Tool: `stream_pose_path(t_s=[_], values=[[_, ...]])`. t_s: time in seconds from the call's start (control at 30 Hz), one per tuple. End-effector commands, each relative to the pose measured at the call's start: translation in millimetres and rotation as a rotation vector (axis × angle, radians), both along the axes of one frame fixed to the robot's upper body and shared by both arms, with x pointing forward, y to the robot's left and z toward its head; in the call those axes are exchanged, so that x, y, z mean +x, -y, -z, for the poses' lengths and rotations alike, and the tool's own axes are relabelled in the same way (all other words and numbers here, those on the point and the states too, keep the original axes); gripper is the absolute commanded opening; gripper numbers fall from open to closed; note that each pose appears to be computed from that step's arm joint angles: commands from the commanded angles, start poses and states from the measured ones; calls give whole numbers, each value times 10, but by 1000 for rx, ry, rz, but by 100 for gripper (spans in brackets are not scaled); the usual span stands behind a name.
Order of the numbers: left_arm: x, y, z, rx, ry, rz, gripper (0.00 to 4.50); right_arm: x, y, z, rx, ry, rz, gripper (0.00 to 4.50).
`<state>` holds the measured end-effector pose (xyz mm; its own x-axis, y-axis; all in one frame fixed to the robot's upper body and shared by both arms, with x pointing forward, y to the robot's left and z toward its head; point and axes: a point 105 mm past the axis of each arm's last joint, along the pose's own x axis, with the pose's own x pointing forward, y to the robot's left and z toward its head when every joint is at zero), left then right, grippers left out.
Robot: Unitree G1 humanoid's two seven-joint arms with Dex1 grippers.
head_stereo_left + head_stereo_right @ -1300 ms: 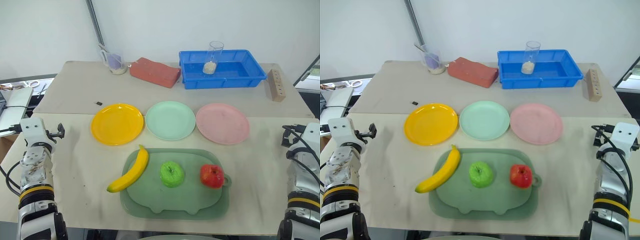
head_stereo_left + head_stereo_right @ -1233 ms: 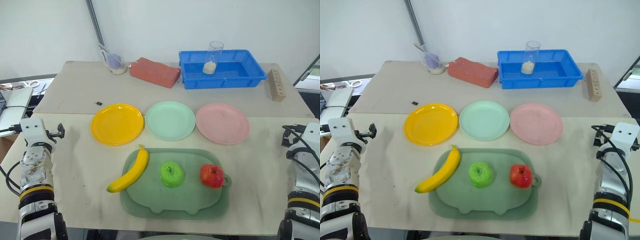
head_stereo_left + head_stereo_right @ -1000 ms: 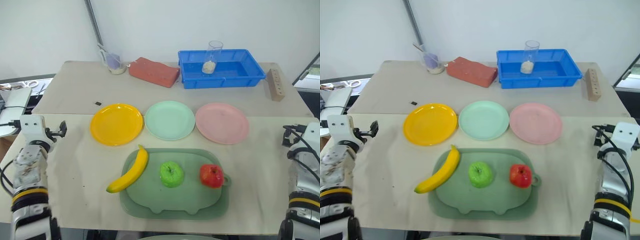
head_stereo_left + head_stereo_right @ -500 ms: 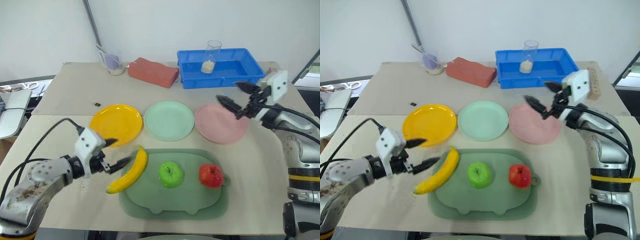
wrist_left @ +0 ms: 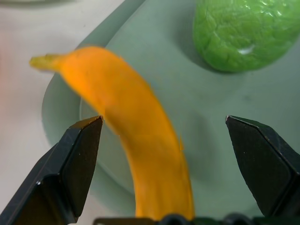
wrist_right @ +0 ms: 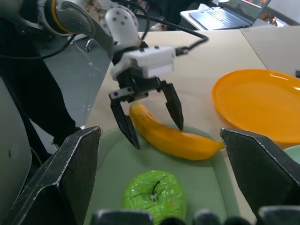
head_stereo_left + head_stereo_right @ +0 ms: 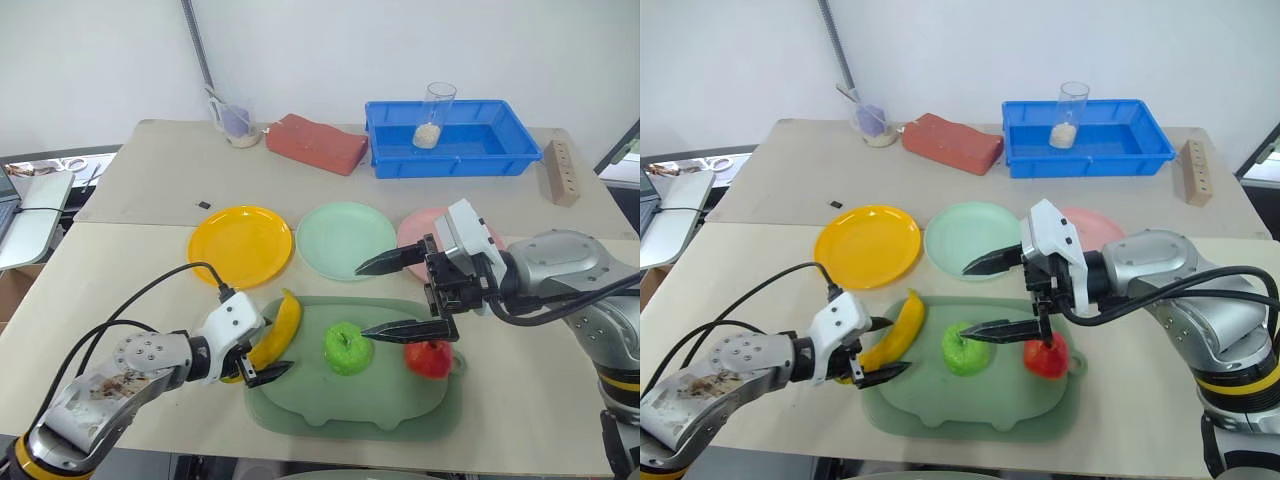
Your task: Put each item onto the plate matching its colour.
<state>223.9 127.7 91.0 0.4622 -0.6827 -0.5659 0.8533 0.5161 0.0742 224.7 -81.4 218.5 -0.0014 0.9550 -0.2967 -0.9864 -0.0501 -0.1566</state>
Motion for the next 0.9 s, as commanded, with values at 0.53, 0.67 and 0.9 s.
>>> stream_pose_path(t_s=[0.53,0.67,0.9], values=[[703,-484,-615,20,232,-222,113,217,-99,-263,101,132,128,450],[1148,-817,-891,-38,291,-404,113,498,-249,-385,162,204,279,450],[1588,-875,-772,-119,268,-500,113,687,-460,-489,196,244,350,450]])
